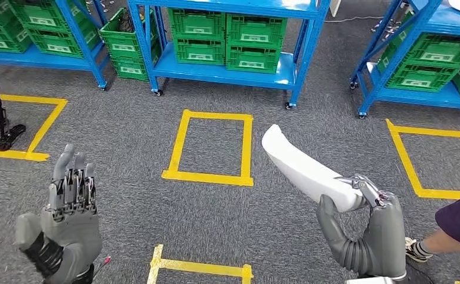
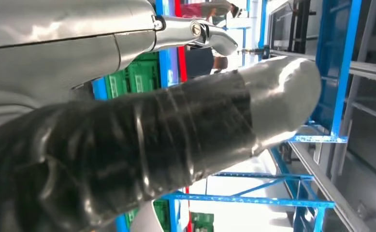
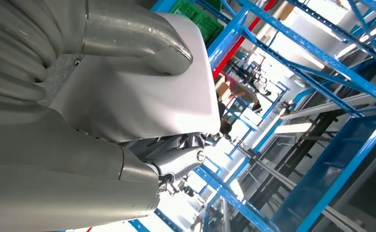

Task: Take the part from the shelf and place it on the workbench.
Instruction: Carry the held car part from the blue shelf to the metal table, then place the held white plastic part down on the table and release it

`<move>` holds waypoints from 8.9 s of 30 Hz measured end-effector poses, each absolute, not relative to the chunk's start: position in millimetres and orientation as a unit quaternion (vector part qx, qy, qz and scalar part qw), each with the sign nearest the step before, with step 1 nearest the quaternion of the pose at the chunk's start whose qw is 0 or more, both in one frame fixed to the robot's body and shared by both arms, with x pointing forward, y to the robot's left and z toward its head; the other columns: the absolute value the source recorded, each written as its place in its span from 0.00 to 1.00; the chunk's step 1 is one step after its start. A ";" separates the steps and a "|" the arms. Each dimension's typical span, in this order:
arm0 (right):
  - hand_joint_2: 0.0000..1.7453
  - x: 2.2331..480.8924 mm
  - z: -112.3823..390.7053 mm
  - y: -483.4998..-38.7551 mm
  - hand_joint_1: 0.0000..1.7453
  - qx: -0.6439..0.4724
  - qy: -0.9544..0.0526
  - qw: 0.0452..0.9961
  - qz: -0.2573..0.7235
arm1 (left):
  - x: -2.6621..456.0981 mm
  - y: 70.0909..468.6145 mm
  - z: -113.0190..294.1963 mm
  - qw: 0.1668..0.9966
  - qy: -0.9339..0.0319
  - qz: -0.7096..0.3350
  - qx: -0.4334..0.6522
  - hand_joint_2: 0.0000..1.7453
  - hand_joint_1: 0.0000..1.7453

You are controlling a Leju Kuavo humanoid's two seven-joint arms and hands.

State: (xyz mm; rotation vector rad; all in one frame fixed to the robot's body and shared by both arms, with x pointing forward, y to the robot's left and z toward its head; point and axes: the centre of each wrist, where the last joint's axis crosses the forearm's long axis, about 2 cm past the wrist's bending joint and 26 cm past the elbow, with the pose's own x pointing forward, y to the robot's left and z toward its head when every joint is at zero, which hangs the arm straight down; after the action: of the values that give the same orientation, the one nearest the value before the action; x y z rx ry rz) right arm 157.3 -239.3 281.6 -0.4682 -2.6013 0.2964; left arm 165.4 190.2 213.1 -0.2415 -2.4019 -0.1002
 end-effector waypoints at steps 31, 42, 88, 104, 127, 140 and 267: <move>1.00 161.3 285.4 -235.7 1.00 -0.174 -0.946 0.246 0.117 | 164.4 190.3 208.9 0.343 -0.933 -0.023 -0.106 0.00 0.00; 1.00 160.9 287.6 -235.7 1.00 -0.176 -0.948 0.239 0.118 | 163.7 190.1 208.3 0.343 -0.933 -0.022 -0.107 0.00 0.00; 1.00 154.9 284.3 -231.1 1.00 -0.172 -0.946 0.242 0.129 | 160.1 191.3 202.0 0.350 -0.931 -0.017 -0.103 0.00 0.00; 1.00 157.2 285.3 -228.1 1.00 -0.163 -0.946 0.243 0.139 | 159.8 191.2 201.7 0.344 -0.933 -0.014 -0.103 0.00 0.00; 1.00 157.0 281.4 -226.3 1.00 -0.158 -0.943 0.259 0.140 | 156.9 192.5 198.2 0.351 -0.931 -0.016 -0.099 0.00 0.00; 1.00 152.9 276.4 -224.7 1.00 -0.156 -0.941 0.265 0.142 | 155.5 193.2 196.6 0.354 -0.931 -0.014 -0.094 0.00 0.00; 1.00 290.4 159.4 -109.1 0.00 -0.004 -0.744 0.587 0.320 | 187.9 160.9 203.7 0.340 -0.909 -0.054 -0.234 0.00 0.00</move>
State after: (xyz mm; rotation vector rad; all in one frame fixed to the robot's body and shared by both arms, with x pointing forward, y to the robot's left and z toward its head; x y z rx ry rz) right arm 290.4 -109.1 159.4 -0.0082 -1.7347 0.7451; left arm 187.9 160.9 203.7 -0.6093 -2.3671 -0.1411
